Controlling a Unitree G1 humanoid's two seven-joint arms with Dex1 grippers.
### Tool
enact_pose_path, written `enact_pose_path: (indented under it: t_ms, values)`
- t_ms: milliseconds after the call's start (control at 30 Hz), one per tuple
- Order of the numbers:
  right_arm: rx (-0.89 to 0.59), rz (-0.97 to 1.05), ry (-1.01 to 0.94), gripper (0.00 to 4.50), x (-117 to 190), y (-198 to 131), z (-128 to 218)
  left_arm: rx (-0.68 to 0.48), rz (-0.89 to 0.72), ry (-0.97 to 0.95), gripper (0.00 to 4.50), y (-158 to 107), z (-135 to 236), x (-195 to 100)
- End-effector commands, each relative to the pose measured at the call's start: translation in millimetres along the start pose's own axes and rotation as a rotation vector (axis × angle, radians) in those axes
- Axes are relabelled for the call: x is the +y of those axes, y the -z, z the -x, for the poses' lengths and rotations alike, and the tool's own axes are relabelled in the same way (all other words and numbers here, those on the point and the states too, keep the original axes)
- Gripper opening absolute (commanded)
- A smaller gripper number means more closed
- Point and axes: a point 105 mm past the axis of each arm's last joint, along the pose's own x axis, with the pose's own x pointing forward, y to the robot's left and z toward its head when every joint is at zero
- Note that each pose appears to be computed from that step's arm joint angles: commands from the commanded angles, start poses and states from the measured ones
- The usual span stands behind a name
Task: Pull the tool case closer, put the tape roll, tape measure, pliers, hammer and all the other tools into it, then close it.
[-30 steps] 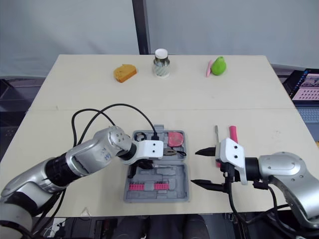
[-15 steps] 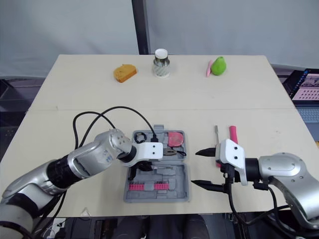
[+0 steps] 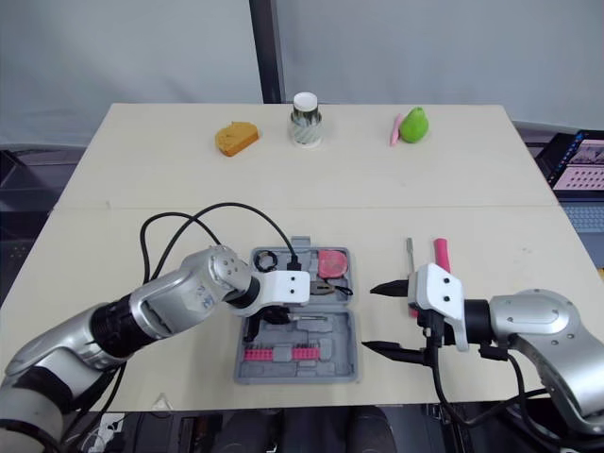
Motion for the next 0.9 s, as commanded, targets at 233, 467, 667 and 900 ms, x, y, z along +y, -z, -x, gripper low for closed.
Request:
enact_pose_path:
  t_ms: [233, 467, 667, 900]
  values:
    - [-0.019, 0.032, 0.021, 4.5, -2.3, -7.9, 2.6, -0.004, -0.036, -0.012, 0.02, -3.0, 0.4, 1.4]
    - [-0.019, 0.029, 0.017, 4.5, -2.2, -8.2, 2.7, -0.011, -0.042, -0.009, 2.28, -5.1, 2.0, 0.8]
    - [-0.026, 0.029, 0.008, 4.5, -1.3, -10.8, 2.4, -0.037, -0.027, 0.004, 2.28, -9.9, 6.4, -2.8]
    - [-0.033, 0.029, 0.004, 4.5, -1.2, -12.7, 2.1, -0.071, 0.012, -0.003, 2.28, -7.9, 20.8, -1.7]
